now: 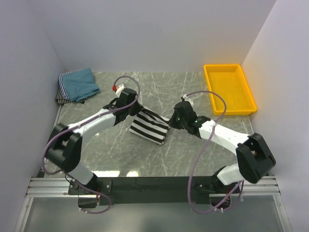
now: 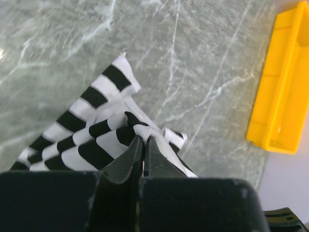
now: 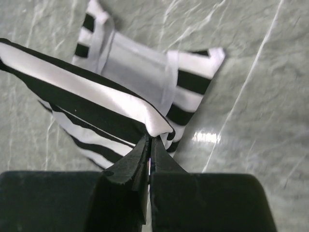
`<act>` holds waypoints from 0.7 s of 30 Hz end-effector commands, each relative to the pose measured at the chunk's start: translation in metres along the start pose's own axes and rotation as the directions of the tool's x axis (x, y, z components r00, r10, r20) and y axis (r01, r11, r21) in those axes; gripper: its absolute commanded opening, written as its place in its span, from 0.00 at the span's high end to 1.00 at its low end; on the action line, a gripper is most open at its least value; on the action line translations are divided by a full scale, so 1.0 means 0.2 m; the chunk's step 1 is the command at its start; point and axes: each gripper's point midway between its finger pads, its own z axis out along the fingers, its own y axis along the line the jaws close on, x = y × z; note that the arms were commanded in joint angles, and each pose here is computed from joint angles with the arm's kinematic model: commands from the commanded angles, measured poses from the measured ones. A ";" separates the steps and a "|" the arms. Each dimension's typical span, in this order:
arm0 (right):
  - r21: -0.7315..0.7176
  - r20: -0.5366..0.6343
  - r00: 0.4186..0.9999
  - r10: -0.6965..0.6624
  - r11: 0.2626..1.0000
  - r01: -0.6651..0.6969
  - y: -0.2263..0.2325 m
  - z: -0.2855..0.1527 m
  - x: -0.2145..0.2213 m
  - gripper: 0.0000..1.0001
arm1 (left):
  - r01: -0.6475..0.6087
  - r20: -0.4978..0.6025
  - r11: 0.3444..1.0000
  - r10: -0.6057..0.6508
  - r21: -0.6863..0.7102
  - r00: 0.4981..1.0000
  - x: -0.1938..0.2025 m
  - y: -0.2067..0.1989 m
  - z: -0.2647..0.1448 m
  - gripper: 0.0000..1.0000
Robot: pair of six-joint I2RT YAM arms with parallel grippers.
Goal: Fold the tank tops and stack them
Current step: Fold the tank top
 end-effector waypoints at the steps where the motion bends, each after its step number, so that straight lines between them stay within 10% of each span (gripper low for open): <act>1: -0.038 0.026 1.000 -0.007 0.999 0.008 0.03 0.07 -0.12 1.00 | -0.024 0.035 0.997 0.021 0.068 0.999 -0.11 -0.12 0.13 0.99; 15: 0.020 -0.013 0.993 0.118 0.993 -0.118 -0.17 0.32 -0.21 1.00 | -0.040 -0.055 0.985 0.050 0.166 0.997 -0.08 -0.21 0.53 0.94; 21: 0.022 0.009 0.988 0.151 0.988 -0.151 -0.20 0.28 -0.24 0.60 | -0.034 -0.027 0.961 0.043 0.273 0.999 -0.15 -0.29 0.48 0.59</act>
